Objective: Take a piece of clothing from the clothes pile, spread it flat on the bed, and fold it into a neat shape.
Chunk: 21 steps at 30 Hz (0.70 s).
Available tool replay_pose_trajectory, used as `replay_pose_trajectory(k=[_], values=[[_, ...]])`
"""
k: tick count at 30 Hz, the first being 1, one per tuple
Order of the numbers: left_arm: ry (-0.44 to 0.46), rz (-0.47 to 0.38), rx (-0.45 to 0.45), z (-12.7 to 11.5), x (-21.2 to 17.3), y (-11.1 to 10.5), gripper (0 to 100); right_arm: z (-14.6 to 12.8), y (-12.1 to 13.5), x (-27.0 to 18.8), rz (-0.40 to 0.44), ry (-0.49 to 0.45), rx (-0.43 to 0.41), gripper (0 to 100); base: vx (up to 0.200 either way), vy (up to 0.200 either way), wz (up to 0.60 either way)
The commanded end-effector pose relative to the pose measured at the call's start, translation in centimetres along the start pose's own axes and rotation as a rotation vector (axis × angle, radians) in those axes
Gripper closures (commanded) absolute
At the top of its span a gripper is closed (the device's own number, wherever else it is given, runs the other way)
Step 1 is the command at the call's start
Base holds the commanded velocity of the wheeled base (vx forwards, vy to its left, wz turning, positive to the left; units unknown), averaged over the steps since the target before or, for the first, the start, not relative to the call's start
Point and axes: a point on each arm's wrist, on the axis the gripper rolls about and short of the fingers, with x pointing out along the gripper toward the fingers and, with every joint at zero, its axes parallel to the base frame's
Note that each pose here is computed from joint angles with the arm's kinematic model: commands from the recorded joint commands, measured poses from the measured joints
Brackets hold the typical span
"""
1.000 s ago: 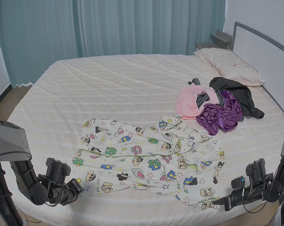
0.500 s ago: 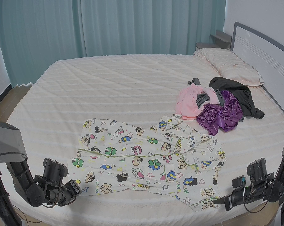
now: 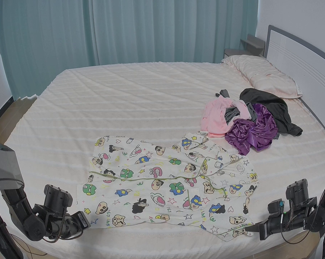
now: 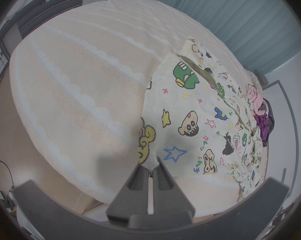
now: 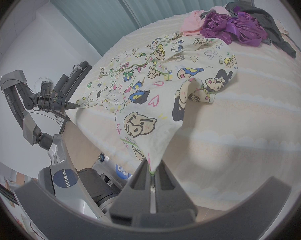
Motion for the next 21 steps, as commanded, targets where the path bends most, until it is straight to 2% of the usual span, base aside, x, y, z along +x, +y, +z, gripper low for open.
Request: replay_pose_trajectory(k=[1,7,12,17,21], values=[[-0.007,-0.005,0.011,-0.2,-0.7,0.2,100,-0.3,0.3,-0.7,0.000,0.000,-0.007,100,0.000,0.000,0.00],[-0.009,-0.007,0.077,-0.6,-1.7,0.8,100,-0.6,0.6,-1.4,0.000,0.018,-0.016,100,0.000,0.000,0.00],[-0.004,-0.002,0.112,-1.0,-2.2,1.3,100,-1.4,0.8,-1.9,0.001,0.078,-0.069,100,0.000,0.000,0.00],[0.022,0.028,0.180,-1.7,-2.5,2.0,100,-2.1,0.8,-1.9,0.007,0.142,-0.086,100,0.000,0.000,0.00],[0.065,0.072,0.199,-2.1,-2.6,2.5,100,-2.6,0.8,-1.9,0.014,0.188,-0.119,100,0.000,0.000,0.00]])
